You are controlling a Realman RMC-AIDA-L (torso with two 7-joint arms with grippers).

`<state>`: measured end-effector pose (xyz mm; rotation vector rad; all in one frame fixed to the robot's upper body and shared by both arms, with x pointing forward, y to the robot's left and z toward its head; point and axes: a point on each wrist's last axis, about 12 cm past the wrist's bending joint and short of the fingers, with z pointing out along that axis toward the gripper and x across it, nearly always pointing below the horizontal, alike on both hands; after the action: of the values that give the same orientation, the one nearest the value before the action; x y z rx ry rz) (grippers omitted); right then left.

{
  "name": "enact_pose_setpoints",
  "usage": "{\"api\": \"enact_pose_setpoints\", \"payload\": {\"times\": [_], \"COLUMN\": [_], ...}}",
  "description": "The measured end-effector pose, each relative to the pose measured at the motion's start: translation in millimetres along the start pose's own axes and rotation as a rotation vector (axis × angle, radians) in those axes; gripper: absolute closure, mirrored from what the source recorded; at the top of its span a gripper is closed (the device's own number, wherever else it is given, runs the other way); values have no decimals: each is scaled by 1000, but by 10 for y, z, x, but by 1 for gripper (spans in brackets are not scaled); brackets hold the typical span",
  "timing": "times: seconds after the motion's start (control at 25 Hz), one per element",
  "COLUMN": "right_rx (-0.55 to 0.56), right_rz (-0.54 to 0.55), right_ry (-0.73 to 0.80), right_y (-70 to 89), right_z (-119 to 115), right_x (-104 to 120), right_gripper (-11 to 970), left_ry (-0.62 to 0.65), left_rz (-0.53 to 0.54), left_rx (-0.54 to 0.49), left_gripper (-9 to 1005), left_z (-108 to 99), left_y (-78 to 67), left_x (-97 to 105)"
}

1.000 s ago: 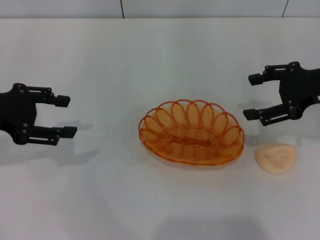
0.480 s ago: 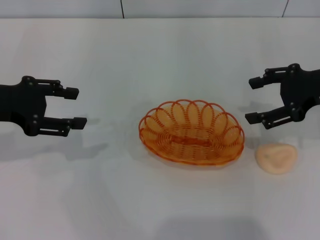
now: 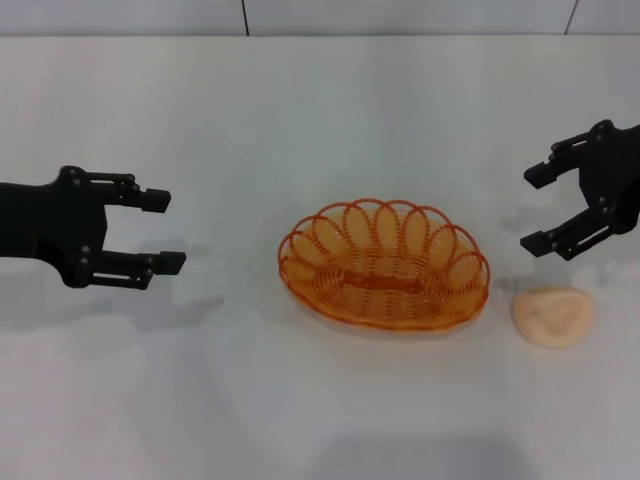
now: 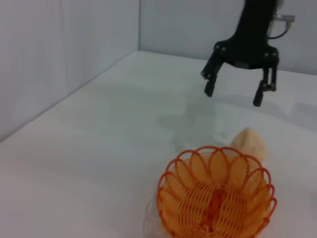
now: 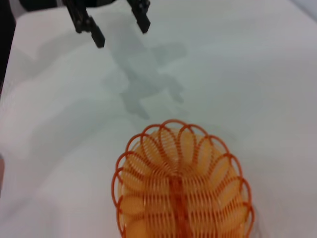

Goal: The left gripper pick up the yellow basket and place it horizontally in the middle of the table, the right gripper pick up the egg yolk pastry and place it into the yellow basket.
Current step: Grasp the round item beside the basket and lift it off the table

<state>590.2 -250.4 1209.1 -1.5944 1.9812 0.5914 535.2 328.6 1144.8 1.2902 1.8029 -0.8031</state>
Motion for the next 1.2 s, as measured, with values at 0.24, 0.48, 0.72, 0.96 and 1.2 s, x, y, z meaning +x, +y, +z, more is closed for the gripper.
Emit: {"api": "enact_pose_setpoints", "payload": {"times": [0.24,0.48,0.72,0.96,1.2], "right_rx": [-12,-18,-31,-54,-60], "right_rz": [34,62,77,103,100], "right_ry": [48,116,219,258,296], "right_y": [0,18,48,67,91], "right_z": [45,145,271,322,426], "right_x": [-17,-24,22,124,224], "right_gripper": [90,91,91,90,91], "left_ry": [-29,-35,-33,-29,-29], "left_rz": [47,75,65,58,58], "left_rx": [-19,-33,-29,-38,-38], "left_gripper": [258,258,259,260,260], "left_z": [152,183,191,149,146], "left_y": [-101,-242,-281,-265,-241], "left_x": [106,301,361,366,335]}}
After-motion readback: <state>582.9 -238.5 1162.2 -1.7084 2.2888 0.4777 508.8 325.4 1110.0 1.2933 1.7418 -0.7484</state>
